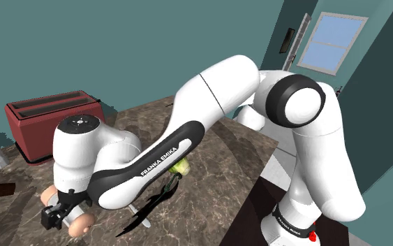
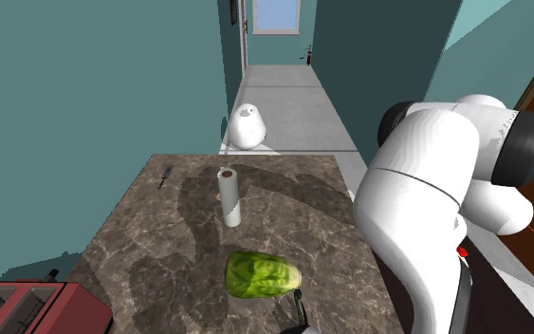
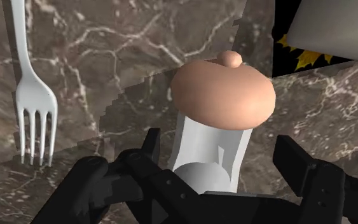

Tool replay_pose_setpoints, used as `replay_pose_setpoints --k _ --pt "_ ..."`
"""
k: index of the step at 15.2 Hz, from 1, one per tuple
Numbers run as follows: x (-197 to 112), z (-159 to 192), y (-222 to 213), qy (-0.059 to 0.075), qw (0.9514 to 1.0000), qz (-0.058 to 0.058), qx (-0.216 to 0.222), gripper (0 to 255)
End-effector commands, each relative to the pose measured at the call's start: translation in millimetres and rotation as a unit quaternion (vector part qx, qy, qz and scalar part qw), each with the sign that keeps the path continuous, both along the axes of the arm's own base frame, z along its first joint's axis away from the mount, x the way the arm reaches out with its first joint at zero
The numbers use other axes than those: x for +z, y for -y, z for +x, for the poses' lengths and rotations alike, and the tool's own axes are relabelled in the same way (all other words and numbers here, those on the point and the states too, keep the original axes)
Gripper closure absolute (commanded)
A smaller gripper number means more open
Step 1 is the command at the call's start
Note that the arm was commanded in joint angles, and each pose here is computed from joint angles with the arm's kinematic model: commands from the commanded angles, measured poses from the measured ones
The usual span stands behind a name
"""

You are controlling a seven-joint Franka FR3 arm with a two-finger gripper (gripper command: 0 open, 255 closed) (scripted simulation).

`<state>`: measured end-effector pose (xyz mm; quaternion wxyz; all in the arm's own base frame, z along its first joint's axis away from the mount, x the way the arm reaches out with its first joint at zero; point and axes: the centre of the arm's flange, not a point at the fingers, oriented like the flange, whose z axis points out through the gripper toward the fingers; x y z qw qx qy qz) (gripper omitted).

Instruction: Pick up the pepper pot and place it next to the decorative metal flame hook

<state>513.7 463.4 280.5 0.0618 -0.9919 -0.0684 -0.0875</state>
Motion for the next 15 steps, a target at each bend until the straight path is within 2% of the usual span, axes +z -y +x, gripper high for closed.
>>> replay_pose_setpoints --k 1,4,8,15 --pt "-2 -1 0 -0.002 1.0000 -0.001 0.000 0" --pt "-1 -2 0 -0.002 1.0000 -0.001 0.000 0" --pt "48 -10 7 -0.002 1.0000 -0.001 0.000 0" --pt "48 -10 7 -0.002 1.0000 -0.001 0.000 0"
